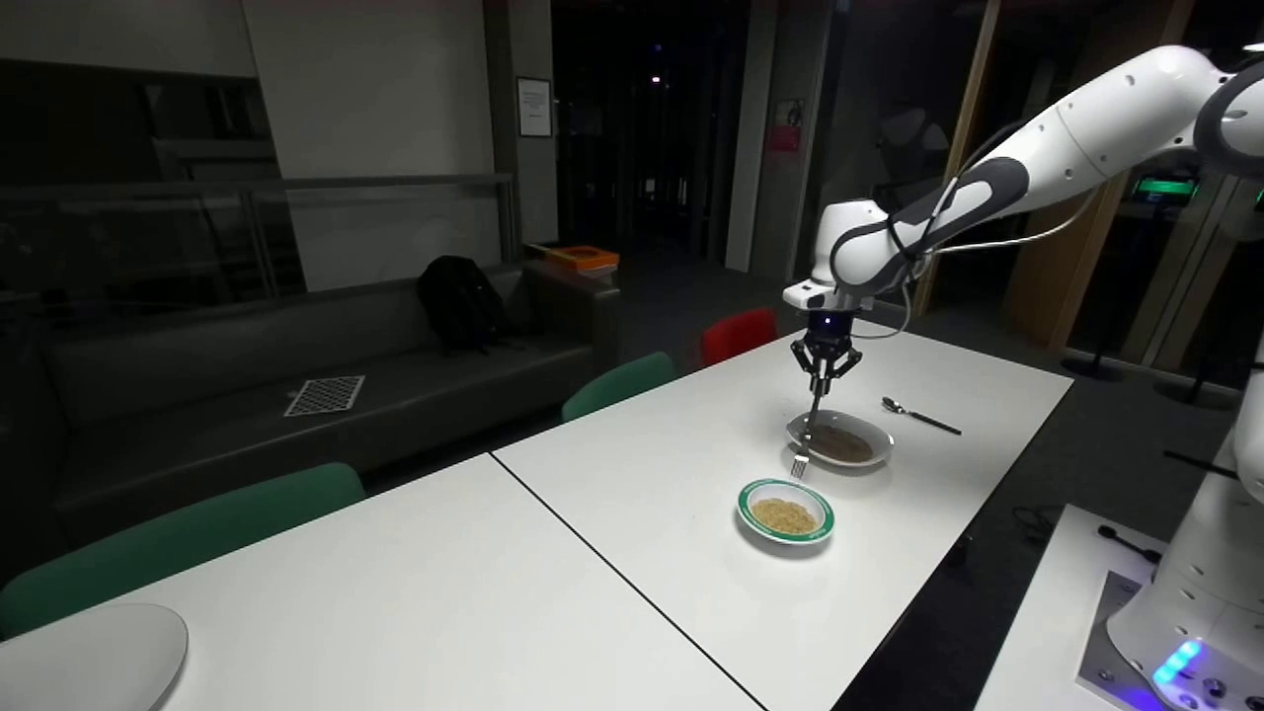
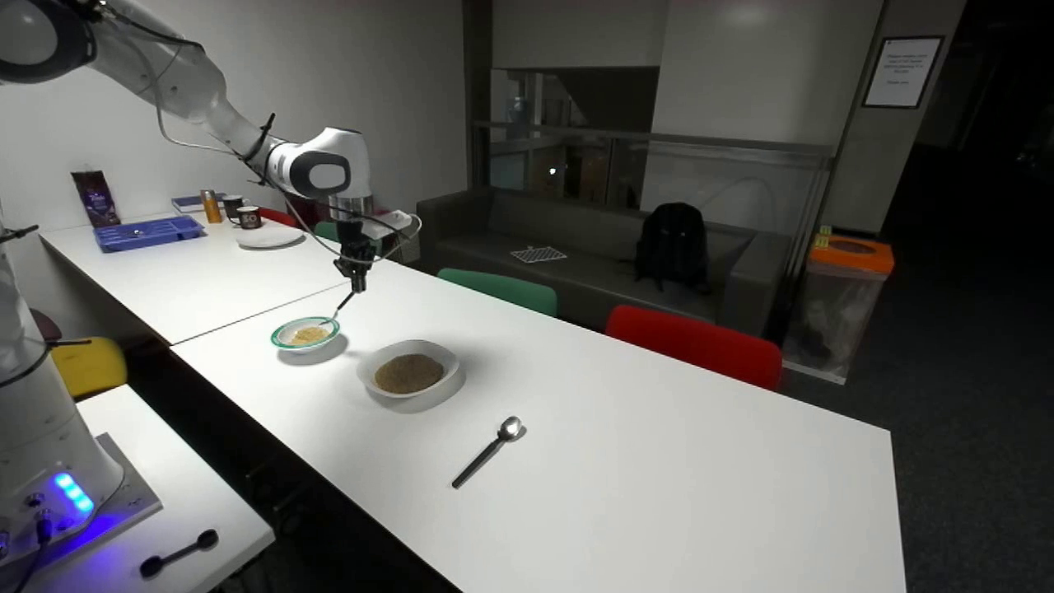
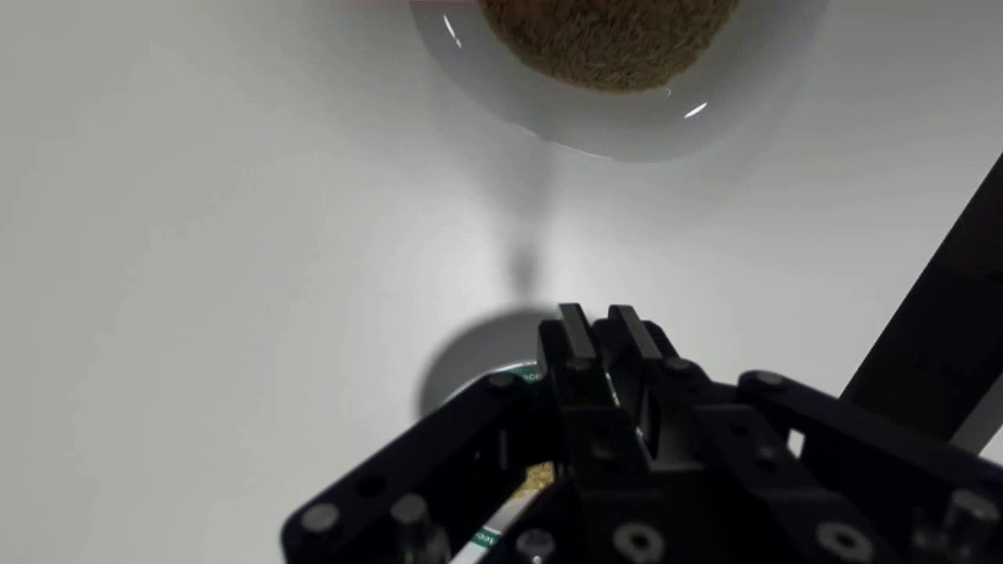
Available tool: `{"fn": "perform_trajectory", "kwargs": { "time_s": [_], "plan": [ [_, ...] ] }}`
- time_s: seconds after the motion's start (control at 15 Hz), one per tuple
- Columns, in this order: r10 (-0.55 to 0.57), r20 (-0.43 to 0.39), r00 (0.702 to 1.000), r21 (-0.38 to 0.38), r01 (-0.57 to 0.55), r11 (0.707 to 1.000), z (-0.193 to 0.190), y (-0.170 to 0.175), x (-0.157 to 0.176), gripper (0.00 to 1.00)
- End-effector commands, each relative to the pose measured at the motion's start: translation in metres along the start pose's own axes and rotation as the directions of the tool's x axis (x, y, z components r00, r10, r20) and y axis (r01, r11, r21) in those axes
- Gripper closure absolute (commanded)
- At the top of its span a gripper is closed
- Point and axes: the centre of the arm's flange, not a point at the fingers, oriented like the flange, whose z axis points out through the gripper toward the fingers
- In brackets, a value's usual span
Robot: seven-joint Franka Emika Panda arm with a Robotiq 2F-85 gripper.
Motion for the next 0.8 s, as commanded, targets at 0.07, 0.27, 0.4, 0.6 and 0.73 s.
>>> {"fn": "perform_trajectory", "kwargs": {
  "time_s": [0.07,0.27,0.4,0.6,0.73],
  "plan": [
    [0.039,0.202,0.979,-0.028,-0.034,0.999,-0.032,-0.035,0.005,0.97],
    [0.084,0.338,0.937,-0.059,-0.068,0.996,-0.041,-0.045,-0.007,0.97],
    [0.113,0.406,0.907,-0.066,-0.094,0.993,-0.043,-0.051,-0.016,0.97],
    [0.148,0.469,0.871,-0.066,-0.133,0.989,-0.040,-0.055,-0.029,0.97],
    [0.178,0.505,0.845,-0.072,-0.164,0.984,-0.038,-0.058,-0.037,0.97]
  ]
}}
